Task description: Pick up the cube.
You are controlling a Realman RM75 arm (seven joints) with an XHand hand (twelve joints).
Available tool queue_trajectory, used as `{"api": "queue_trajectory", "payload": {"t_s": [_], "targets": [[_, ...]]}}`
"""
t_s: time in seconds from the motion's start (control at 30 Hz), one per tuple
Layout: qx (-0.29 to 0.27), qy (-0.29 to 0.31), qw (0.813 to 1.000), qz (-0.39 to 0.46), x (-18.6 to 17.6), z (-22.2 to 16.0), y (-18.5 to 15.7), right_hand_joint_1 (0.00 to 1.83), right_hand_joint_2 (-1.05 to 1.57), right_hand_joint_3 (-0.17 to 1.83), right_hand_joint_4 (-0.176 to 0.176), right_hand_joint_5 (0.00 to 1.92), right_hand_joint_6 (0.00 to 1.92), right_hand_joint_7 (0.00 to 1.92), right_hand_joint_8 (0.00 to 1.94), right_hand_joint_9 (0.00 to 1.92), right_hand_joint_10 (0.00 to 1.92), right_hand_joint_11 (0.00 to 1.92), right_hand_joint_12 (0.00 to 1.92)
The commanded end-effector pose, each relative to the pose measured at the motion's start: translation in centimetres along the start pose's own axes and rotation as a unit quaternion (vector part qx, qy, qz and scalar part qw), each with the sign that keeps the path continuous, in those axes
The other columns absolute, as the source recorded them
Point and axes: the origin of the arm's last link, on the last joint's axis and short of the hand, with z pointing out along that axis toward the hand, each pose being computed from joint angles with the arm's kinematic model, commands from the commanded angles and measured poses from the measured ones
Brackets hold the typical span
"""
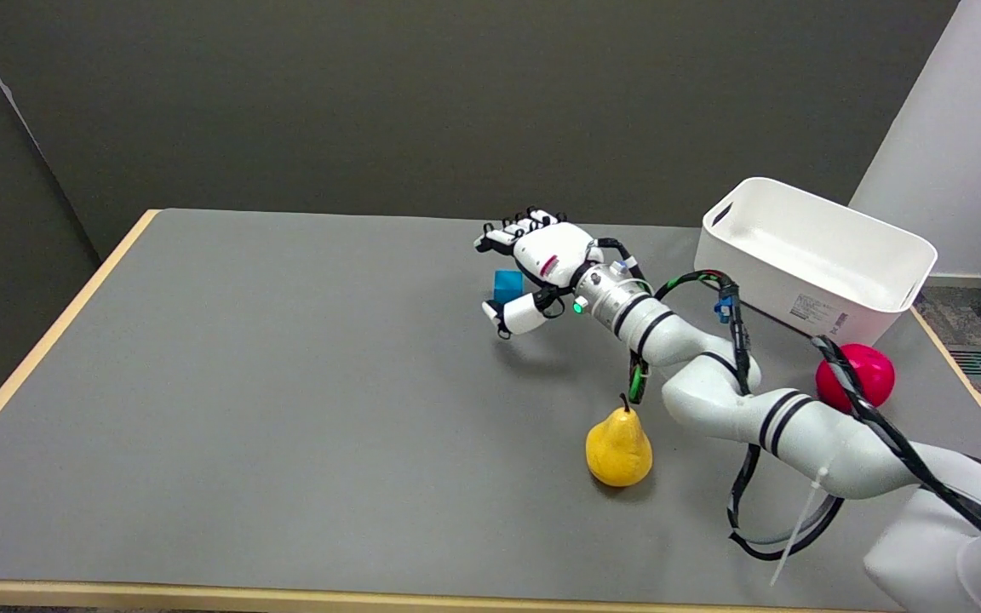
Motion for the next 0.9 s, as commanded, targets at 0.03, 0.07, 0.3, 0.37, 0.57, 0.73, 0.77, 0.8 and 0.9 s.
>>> {"api": "queue_trajectory", "payload": {"t_s": [0.03, 0.07, 0.3, 0.37, 0.57, 0.73, 0.77, 0.8, 0.9], "targets": [[-0.012, -0.024, 1.0, -0.002, -1.7, 1.5, -0.1, 0.51, 0.63, 1.0, 0.099, 0.23, 0.5, 0.33, 0.41, 0.24, 0.67, 0.08, 1.09], [-0.013, -0.024, 1.0, -0.002, -1.8, 1.6, -0.1, 0.52, 0.63, 1.0, 0.099, 0.23, 0.5, 0.33, 0.41, 0.24, 0.67, 0.08, 1.09], [-0.015, -0.026, 1.0, -0.002, -2.0, 1.5, 0.1, 0.53, 0.64, 1.0, 0.098, 0.22, 0.5, 0.33, 0.41, 0.25, 0.67, 0.08, 1.09], [-0.016, -0.025, 1.0, -0.001, -2.0, 1.5, 0.1, 0.54, 0.64, 1.0, 0.098, 0.22, 0.5, 0.33, 0.41, 0.24, 0.67, 0.08, 1.09], [-0.012, -0.009, 1.0, -0.004, -1.5, 1.6, 0.0, 0.7, 0.68, 0.98, 0.096, 0.24, 0.5, 0.4, 0.47, 0.29, 0.72, 0.08, 1.13], [-0.007, 0.008, 1.0, -0.006, -1.0, 1.6, -0.2, 0.95, 0.85, 0.68, 0.1, 0.28, 0.71, 0.51, 0.84, 0.4, 0.86, 0.12, 1.19], [-0.006, 0.009, 1.0, -0.006, -0.9, 1.6, -0.2, 1.27, 1.09, 0.32, 0.104, 0.35, 1.0, 0.7, 1.39, 0.57, 1.1, 0.2, 1.24], [-0.006, 0.01, 1.0, -0.007, -0.9, 1.6, -0.2, 1.24, 1.16, 0.25, 0.017, 0.4, 1.26, 0.74, 1.46, 0.6, 1.16, 0.23, 1.29], [-0.004, 0.012, 1.0, -0.009, -0.9, 1.5, -0.2, 1.15, 1.13, 0.33, -0.07, 0.57, 1.56, 0.82, 1.42, 0.7, 1.28, 0.32, 1.4]]}}
